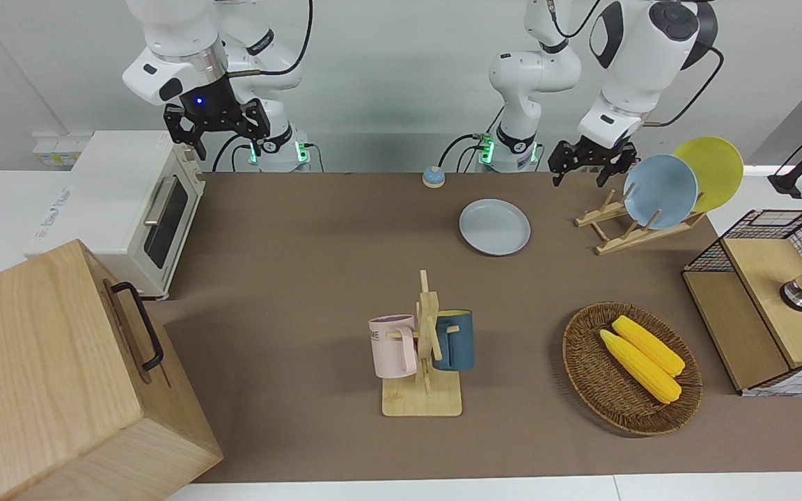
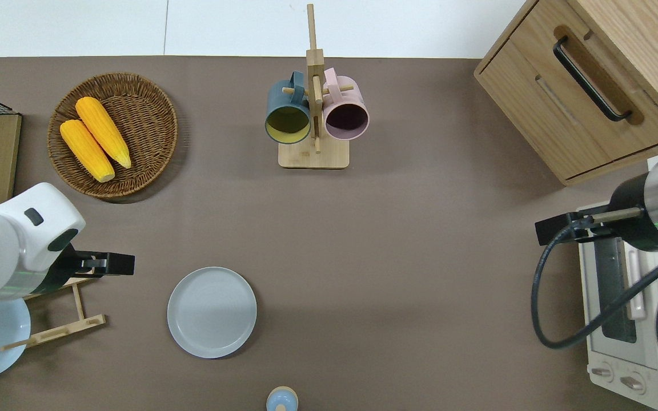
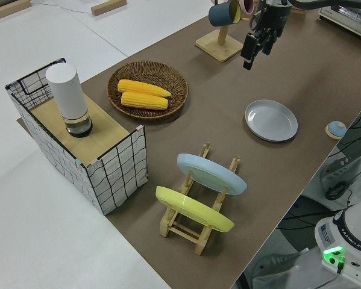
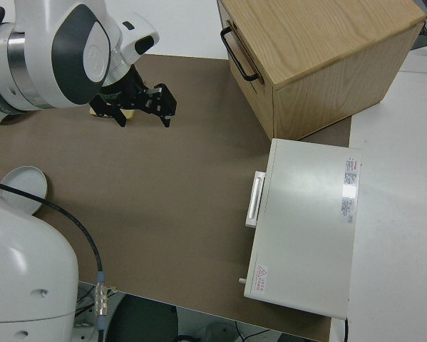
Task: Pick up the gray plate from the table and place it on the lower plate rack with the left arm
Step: 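Lower the left gripper onto the gray plate's rim and grasp it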
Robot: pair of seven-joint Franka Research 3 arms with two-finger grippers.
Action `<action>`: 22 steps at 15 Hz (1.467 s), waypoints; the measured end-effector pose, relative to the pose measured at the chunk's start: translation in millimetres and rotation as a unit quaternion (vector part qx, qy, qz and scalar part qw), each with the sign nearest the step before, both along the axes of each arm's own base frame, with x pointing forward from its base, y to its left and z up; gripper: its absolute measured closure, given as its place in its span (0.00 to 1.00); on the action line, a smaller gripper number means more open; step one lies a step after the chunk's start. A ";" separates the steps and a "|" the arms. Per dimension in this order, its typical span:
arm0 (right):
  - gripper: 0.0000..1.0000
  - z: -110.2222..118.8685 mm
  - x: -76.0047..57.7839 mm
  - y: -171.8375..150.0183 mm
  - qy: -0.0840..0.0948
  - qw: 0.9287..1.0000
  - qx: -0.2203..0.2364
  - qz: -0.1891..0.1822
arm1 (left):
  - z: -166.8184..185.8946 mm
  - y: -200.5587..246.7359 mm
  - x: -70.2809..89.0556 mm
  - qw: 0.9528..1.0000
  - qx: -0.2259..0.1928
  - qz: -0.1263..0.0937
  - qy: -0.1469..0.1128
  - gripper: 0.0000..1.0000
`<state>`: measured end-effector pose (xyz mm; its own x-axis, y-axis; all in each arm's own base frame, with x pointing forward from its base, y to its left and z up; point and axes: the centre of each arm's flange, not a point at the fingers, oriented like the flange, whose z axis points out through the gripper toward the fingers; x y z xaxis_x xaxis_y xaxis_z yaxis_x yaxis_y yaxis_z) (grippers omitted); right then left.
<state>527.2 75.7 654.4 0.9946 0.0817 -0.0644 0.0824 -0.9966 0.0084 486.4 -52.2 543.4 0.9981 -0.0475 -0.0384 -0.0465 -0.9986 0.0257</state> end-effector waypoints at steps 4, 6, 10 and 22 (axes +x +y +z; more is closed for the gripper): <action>0.01 0.0 0.0 0.0 0.000 1.000 0.000 0.000 | -33.0 -4.5 -7.7 1.000 0.002 -0.003 -0.009 0.00; 0.01 0.0 0.0 0.0 0.000 1.000 0.000 0.000 | -51.1 -8.9 -13.9 1.000 0.004 -0.007 -0.011 0.00; 0.01 0.0 0.0 0.0 0.000 1.000 0.000 0.000 | -89.3 -16.3 -25.5 1.000 0.007 -0.013 -0.014 0.00; 0.01 0.0 0.0 0.0 0.000 1.000 0.000 0.000 | -181.3 -25.4 -62.0 0.999 0.014 -0.028 -0.033 0.00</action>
<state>527.2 75.7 654.4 0.9946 0.0817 -0.0644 0.0824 -0.9966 0.0084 424.4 -77.6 362.1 0.9943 -0.1032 0.0262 -0.1030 -0.9947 -0.0068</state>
